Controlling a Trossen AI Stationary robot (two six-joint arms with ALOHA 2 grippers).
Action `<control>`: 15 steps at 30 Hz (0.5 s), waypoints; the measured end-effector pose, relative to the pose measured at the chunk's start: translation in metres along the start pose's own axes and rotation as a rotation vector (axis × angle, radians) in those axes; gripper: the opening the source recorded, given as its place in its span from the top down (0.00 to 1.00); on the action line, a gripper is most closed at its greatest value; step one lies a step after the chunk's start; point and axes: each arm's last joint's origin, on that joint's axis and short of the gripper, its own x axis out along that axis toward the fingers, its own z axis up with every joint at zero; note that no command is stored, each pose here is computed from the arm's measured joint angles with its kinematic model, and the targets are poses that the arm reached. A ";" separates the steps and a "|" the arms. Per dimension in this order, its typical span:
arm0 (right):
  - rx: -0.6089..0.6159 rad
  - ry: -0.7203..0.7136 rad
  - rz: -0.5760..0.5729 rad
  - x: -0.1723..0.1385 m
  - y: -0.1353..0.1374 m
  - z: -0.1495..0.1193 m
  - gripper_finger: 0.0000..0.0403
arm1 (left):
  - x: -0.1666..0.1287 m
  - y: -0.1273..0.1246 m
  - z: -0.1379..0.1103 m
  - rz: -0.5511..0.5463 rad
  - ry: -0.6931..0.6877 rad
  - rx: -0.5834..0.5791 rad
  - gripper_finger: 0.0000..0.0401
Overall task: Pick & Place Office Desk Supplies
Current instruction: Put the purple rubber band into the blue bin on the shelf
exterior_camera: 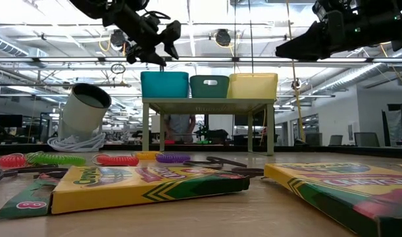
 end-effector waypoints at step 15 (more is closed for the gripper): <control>0.014 0.000 0.000 0.000 0.000 0.000 0.52 | -0.001 -0.003 -0.006 -0.131 0.110 -0.084 0.36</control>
